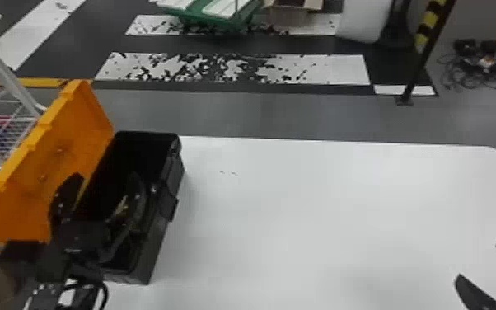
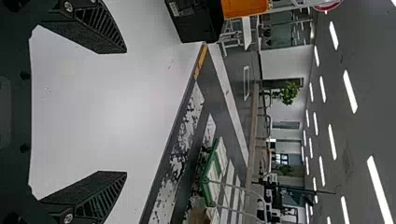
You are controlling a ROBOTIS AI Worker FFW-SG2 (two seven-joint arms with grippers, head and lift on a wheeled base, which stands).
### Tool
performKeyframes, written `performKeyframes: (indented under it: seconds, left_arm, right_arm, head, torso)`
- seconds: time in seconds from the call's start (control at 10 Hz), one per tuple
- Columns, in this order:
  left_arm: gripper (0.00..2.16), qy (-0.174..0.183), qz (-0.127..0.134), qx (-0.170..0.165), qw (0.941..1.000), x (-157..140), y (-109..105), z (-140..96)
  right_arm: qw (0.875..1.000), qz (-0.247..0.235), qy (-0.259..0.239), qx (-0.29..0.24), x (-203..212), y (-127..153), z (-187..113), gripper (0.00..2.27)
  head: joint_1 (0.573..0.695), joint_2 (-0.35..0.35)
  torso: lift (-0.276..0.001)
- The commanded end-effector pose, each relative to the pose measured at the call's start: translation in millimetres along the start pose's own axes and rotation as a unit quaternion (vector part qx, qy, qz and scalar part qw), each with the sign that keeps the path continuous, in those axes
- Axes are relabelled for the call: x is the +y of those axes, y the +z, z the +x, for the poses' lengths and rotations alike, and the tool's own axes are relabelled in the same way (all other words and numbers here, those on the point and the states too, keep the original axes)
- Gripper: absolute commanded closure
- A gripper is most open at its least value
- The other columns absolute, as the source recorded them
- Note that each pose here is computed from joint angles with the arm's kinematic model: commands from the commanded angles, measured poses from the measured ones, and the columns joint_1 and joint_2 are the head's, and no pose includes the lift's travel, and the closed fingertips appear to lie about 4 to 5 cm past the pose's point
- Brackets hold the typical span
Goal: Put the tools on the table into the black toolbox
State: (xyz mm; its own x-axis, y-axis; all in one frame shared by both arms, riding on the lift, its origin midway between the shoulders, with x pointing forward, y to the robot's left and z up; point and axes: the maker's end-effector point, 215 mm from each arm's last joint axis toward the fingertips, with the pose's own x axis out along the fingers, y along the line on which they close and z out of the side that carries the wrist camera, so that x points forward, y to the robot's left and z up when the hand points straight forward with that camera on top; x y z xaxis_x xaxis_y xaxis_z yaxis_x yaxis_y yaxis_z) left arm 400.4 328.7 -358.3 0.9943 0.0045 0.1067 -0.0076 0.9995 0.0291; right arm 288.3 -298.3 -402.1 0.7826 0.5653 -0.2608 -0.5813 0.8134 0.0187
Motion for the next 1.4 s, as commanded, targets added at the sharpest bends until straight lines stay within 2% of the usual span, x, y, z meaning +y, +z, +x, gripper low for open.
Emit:
performKeyframes:
  seconds: [0.0,0.3,0.4,0.7,0.9,1.1,1.2,1.3]
  left_arm:
    - [0.04,-0.003,-0.018,0.001,0.9998,-15.8,-3.0,-19.8]
    - [0.04,-0.001,-0.045,0.01,0.9989,-47.0,-14.1,-54.2]
    - [0.04,-0.012,-0.045,0.008,0.9989,-60.1,-12.6,-63.8]
    - [0.04,-0.029,-0.044,0.015,0.9985,-92.2,-22.1,-89.0]
    - [0.04,-0.043,-0.046,0.014,0.9979,-103.8,-25.7,-98.2]
    - [0.06,-0.059,-0.055,0.013,0.9967,-125.7,-25.0,-106.9]
    - [0.06,-0.064,-0.057,0.011,0.9962,-136.7,-25.0,-112.7]
    - [0.06,-0.068,-0.064,0.015,0.9955,-146.8,-27.8,-119.1]
  right_arm:
    - [1.0,-0.01,-0.011,-0.012,-5.5,-1.3,-7.1,0.08]
    - [0.997,-0.022,-0.069,-0.032,-32.2,-6.3,-23.5,0.08]
    - [0.995,-0.028,-0.094,-0.036,-41.2,-8.2,-26.5,0.08]
    - [0.985,-0.069,-0.142,-0.073,-44.8,-7.1,-31.8,0.09]
    - [0.978,-0.09,-0.159,-0.095,-27.0,-13.1,-19.7,0.09]
    - [0.977,-0.084,-0.165,-0.106,-11.7,-16.5,1.7,0.09]
    - [0.98,-0.075,-0.153,-0.103,-1.2,-20.9,14.1,0.09]
    - [0.985,-0.051,-0.147,-0.076,2.6,-40.0,23.8,0.1]
  head:
    - [0.695,0.061]
    - [0.695,-0.029]
    - [0.695,-0.055]
    - [0.695,-0.193]
    - [0.695,-0.228]
    - [0.695,-0.225]
    - [0.695,-0.221]
    - [0.695,-0.215]
  torso:
    - [-0.039]
    - [-0.039]
    - [-0.039]
    - [-0.039]
    - [-0.039]
    - [-0.039]
    - [-0.039]
    - [-0.039]
